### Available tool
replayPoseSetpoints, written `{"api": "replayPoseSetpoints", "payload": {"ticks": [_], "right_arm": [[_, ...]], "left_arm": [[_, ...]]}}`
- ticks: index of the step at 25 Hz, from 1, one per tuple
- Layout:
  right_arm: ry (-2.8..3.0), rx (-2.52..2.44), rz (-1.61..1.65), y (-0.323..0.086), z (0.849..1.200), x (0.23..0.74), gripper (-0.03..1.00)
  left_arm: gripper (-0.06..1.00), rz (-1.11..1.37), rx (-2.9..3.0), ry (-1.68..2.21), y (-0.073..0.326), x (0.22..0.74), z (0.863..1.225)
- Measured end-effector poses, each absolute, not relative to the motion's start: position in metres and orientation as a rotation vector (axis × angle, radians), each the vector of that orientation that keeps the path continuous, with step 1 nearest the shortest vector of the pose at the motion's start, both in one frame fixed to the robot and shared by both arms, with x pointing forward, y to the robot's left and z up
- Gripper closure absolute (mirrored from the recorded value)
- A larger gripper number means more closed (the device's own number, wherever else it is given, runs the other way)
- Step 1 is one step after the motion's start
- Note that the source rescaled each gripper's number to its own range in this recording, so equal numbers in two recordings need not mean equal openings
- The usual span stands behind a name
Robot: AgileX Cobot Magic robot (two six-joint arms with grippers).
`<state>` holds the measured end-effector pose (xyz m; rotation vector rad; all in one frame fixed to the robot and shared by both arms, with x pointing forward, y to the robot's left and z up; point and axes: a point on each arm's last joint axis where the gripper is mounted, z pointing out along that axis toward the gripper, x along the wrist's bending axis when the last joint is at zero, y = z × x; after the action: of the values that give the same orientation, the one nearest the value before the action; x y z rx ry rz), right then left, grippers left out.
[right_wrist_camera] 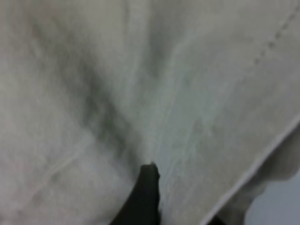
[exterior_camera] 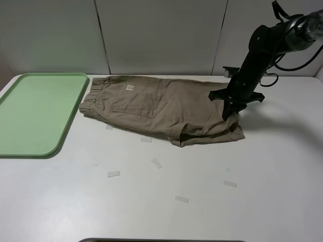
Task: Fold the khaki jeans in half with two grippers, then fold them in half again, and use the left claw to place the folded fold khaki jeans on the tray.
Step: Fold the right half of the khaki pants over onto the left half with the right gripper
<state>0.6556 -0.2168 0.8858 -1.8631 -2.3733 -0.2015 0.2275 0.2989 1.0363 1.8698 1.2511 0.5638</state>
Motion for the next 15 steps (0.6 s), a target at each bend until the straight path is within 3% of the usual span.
{"api": "replayPoseSetpoints", "payload": {"ticks": [11,15], "right_arm": [[-2.431,-2.116,0.073,-0.292,0.918,0.598,0.97],[-2.448,-2.195,0.095,-0.293,0.943,0.592,0.97]], "left_arm": [[0.1,0.564,1.87,1.251,0.299,0.228,1.036],[0.1,0.564,1.87,1.251,0.299,0.228,1.036]]}}
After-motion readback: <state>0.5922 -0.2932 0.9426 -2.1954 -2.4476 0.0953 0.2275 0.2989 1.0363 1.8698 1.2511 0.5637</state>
